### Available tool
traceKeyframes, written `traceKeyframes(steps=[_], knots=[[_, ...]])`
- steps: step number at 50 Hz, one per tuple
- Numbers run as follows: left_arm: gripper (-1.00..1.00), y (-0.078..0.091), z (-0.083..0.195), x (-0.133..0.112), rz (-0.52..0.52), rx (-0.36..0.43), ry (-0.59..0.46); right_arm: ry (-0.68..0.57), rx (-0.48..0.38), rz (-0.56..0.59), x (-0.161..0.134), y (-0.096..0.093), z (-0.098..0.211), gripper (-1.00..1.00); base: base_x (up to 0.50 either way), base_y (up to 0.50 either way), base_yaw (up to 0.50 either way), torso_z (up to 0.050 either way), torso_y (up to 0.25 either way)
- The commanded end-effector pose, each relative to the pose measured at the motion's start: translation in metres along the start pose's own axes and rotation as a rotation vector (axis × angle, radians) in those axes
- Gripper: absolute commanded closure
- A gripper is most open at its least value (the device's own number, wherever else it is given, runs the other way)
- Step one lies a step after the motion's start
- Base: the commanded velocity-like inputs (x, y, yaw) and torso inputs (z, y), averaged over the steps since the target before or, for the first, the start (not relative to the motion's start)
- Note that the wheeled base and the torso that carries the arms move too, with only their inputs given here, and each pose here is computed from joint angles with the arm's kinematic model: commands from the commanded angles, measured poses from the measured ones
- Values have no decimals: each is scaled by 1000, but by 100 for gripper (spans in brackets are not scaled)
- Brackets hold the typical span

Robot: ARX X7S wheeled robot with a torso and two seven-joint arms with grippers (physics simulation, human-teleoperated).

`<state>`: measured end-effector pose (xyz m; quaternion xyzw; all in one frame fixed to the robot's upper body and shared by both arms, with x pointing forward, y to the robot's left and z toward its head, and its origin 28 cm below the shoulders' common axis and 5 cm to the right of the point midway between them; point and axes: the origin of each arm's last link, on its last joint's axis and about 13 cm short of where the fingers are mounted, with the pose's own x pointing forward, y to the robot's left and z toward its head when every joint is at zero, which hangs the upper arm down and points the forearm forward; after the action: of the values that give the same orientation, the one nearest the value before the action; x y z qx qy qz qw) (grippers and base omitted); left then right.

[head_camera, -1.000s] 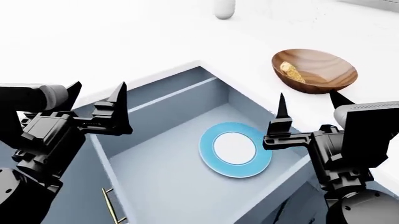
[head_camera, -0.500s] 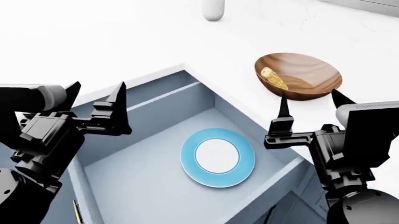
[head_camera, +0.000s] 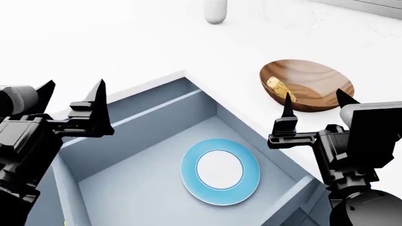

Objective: Place the bar in the bowl and close the drawer.

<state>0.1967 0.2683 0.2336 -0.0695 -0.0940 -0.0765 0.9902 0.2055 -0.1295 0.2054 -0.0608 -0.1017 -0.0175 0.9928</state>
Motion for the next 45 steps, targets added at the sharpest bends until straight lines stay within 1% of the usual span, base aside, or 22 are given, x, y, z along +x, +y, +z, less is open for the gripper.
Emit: traceKeyframes(steps=[1, 4, 10, 15, 20, 25, 30, 41, 45], knots=[[-100, 10, 12, -33, 121, 65, -29, 1, 5, -7, 2, -1, -3, -100, 0, 0, 0, 0, 0], [-100, 13, 10, -45, 164, 82, -21, 5, 8, -8, 3, -1, -4, -100, 0, 0, 0, 0, 0], [-100, 21, 10, -64, 266, 85, -3, 6, 10, -7, 3, -2, -6, -100, 0, 0, 0, 0, 0], [-100, 31, 2, -80, 353, 93, 22, 9, 12, -8, 4, -2, -8, -100, 0, 0, 0, 0, 0], [-100, 38, -5, -94, 424, 102, 55, 6, 13, -2, 4, -2, -8, -100, 0, 0, 0, 0, 0], [-100, 44, -16, -107, 481, 94, 84, 9, 16, 0, 4, -2, -10, -100, 0, 0, 0, 0, 0], [-100, 50, -31, -116, 526, 85, 123, 11, 15, 3, 4, -1, -9, -100, 0, 0, 0, 0, 0], [-100, 66, -51, -128, 606, 79, 177, 4, 11, 11, 2, 2, -5, -100, 0, 0, 0, 0, 0], [-100, 72, -67, -129, 624, 56, 213, 4, 10, 15, 2, 3, -5, -100, 0, 0, 0, 0, 0]])
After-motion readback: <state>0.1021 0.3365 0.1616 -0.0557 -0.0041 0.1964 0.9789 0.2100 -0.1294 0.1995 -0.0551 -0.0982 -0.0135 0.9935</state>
